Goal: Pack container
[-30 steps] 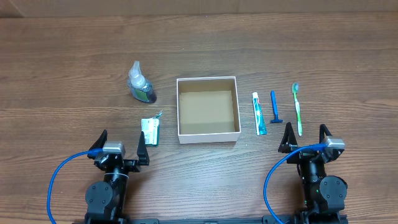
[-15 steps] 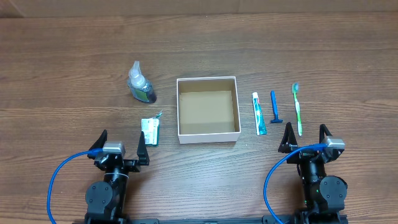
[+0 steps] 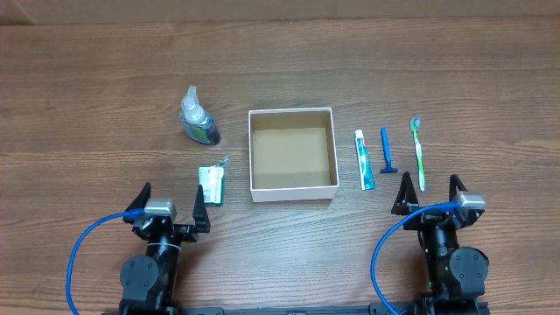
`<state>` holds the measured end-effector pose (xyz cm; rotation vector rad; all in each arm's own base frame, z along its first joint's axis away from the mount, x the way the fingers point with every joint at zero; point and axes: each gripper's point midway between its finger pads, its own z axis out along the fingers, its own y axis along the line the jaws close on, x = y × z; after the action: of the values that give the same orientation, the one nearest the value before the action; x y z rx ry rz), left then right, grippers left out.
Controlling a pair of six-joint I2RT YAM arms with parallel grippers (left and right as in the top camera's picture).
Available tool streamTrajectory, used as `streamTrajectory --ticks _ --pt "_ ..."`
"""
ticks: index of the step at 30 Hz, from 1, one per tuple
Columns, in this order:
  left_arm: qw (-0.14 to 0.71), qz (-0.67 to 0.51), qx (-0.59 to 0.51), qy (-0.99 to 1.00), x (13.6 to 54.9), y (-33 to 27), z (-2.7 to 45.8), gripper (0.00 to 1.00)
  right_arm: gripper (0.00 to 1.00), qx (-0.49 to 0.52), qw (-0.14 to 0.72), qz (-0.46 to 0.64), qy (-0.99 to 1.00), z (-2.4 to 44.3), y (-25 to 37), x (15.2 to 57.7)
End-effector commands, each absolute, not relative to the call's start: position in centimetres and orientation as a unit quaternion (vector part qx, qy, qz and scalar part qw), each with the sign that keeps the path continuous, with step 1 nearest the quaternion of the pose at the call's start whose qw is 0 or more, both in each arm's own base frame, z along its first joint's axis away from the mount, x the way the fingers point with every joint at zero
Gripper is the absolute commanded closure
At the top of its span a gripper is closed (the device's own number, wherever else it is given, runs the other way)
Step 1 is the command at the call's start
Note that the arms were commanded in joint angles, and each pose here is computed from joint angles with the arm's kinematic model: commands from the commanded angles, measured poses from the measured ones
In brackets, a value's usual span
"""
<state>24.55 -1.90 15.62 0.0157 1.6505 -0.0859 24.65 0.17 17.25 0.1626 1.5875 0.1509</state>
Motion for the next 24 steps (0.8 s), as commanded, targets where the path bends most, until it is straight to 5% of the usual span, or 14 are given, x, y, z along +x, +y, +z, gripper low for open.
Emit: streamTrajectory --ticks 1,10,24 --pt "0.673 -0.091 0.006 0.734 24.4 -3.2 15.6 0.00 0.00 0.072 0.698 0.063 0.710 17.1 0.0 24.7" --pt "0.605 -0.358 -0.102 0.704 23.3 -7.3 17.2 0.00 0.00 0.072 0.698 0.063 0.710 17.1 0.0 24.7" --pt "0.719 -0.260 -0.047 0.642 20.4 -5.0 31.2 0.00 0.00 0.072 0.698 0.063 0.710 17.1 0.0 24.7"
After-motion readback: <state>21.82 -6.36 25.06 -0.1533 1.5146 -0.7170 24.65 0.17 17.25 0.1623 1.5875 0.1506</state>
